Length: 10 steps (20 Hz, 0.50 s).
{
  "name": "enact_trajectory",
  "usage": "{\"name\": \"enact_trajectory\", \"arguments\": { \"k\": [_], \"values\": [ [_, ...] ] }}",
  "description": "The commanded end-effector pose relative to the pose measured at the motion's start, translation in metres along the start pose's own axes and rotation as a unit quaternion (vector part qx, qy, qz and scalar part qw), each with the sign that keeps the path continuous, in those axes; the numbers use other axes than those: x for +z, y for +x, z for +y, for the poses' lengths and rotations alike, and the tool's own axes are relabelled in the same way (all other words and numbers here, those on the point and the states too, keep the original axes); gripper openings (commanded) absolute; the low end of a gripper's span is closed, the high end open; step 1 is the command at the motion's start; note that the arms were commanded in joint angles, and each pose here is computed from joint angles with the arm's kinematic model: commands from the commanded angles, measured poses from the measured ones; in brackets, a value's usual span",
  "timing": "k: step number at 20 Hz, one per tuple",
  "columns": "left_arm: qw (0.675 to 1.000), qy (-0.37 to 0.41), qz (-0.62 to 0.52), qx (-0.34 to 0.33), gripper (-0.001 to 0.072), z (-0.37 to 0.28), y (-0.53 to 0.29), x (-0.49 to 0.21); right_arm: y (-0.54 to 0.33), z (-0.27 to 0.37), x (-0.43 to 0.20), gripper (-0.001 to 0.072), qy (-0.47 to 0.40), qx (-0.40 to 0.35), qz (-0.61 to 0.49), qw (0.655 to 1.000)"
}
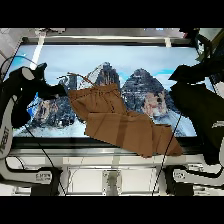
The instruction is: Fold the clothes and pants, and hang the long-sleeved shirts on hangers.
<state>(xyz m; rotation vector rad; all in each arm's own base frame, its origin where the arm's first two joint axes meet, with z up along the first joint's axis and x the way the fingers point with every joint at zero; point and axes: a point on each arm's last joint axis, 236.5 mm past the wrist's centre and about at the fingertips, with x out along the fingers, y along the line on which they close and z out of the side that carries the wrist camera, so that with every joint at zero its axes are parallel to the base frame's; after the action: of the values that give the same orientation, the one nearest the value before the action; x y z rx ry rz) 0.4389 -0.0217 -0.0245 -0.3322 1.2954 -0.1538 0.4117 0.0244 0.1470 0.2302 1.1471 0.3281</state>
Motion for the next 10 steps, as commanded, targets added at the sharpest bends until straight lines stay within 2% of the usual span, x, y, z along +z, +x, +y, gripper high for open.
{"name": "enact_trajectory", "arguments": {
  "k": [1, 4, 10],
  "values": [
    [0.994, -0.048, -0.024, -0.09, 0.0701, 0.004, 0.04, 0.02, 0.003, 0.009, -0.003, 0.0553, -0.012, 0.003, 0.01, 1.0],
    [0.991, -0.057, -0.05, -0.11, 0.0692, -0.002, 0.066, 0.037, 0.004, 0.007, -0.004, 0.0553, -0.012, 0.0, 0.011, 1.0],
    [0.992, -0.034, -0.056, -0.109, 0.0691, -0.018, 0.1, 0.059, 0.004, 0.007, -0.004, 0.0552, -0.011, 0.0, 0.011, 1.0]
  ]
}}
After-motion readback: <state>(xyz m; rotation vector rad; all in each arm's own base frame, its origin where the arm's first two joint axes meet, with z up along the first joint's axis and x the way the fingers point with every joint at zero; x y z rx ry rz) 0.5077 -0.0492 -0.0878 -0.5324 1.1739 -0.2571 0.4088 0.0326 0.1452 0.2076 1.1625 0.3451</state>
